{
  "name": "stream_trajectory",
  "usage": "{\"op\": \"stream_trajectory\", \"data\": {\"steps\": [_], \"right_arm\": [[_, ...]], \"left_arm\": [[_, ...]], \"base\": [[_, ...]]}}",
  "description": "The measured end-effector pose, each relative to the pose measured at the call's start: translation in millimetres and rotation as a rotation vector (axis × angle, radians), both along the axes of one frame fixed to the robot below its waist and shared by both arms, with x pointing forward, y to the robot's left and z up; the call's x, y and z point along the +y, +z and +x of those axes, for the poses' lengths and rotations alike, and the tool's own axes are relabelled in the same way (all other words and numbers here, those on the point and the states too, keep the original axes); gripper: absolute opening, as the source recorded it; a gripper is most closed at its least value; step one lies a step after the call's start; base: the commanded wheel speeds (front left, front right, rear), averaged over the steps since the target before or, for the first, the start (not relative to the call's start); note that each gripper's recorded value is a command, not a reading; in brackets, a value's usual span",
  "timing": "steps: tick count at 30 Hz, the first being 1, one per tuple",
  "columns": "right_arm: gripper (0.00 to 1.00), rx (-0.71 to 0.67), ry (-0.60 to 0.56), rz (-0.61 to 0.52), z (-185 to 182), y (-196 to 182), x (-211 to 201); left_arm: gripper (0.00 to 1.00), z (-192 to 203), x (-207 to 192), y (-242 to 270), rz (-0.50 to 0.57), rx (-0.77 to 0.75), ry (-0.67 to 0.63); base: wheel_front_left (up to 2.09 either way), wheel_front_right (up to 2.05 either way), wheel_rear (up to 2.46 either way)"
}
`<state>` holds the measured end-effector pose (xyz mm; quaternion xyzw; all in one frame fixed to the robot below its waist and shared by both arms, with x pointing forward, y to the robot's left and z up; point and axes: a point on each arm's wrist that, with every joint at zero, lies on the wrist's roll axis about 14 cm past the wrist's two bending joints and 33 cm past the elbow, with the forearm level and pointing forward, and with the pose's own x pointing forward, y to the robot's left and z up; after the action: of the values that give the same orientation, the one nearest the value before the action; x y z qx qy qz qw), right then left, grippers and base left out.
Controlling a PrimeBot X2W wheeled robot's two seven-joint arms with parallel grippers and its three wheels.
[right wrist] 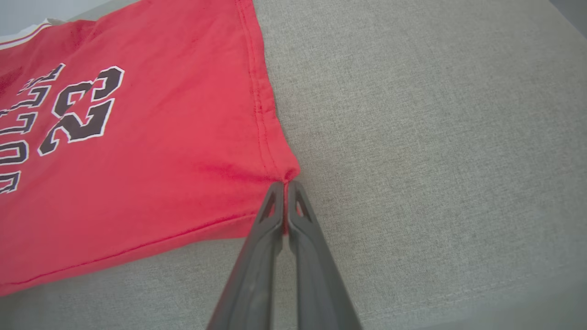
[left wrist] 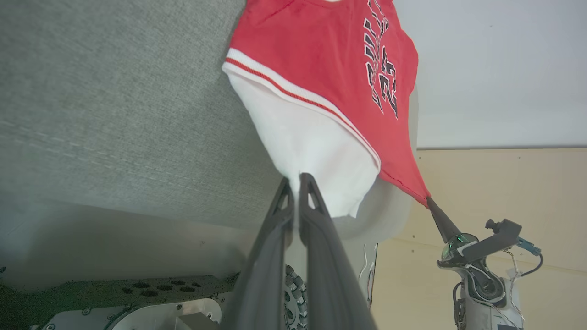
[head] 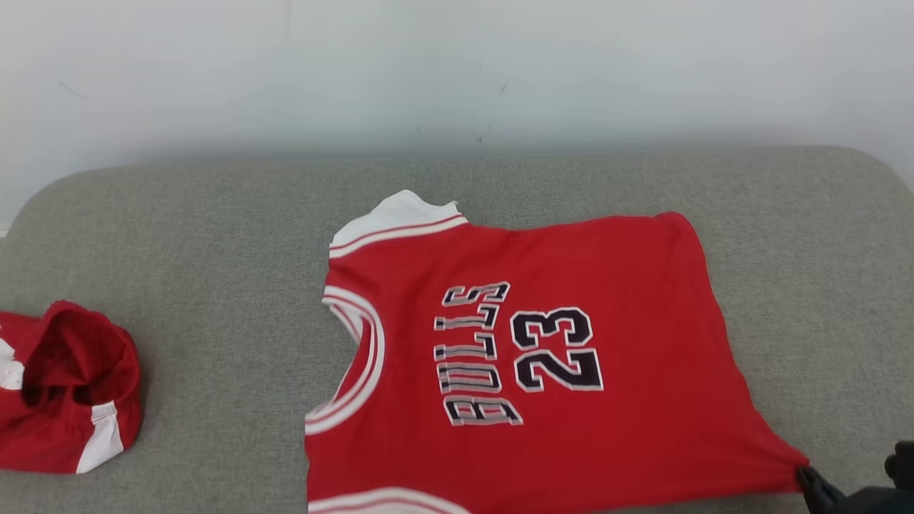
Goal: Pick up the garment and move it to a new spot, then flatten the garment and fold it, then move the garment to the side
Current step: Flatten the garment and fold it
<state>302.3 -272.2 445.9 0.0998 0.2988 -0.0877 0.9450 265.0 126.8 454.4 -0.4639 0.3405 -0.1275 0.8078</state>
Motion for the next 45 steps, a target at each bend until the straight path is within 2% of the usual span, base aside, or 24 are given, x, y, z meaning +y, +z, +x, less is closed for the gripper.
{"op": "stream_trajectory", "data": {"steps": [8,14,21,25,34,45], "right_arm": [[0.00,0.172,-0.033,0.053,-37,-29,-2],[0.00,0.219,-0.067,0.086,-55,-36,-8],[0.00,0.125,-0.076,0.116,-41,-25,-6],[0.00,0.022,-0.064,0.145,-21,-13,1],[0.00,-0.138,-0.051,0.133,23,4,8],[0.00,-0.165,-0.032,0.110,49,-3,16]], "left_arm": [[0.00,-27,0,-15,-0.011,0.135,-0.027],[0.00,-35,5,-22,0.023,0.186,-0.036],[0.00,6,3,14,-0.015,-0.040,0.012],[0.00,34,-1,31,0.009,-0.189,0.028],[0.00,95,-26,52,0.104,-0.434,0.048],[0.00,139,-41,54,0.155,-0.537,0.076]], "base": [[0.00,0.00,0.00],[0.00,0.00,0.00],[0.00,0.00,0.00],[0.00,0.00,0.00],[0.00,0.00,0.00],[0.00,0.00,0.00]]}}
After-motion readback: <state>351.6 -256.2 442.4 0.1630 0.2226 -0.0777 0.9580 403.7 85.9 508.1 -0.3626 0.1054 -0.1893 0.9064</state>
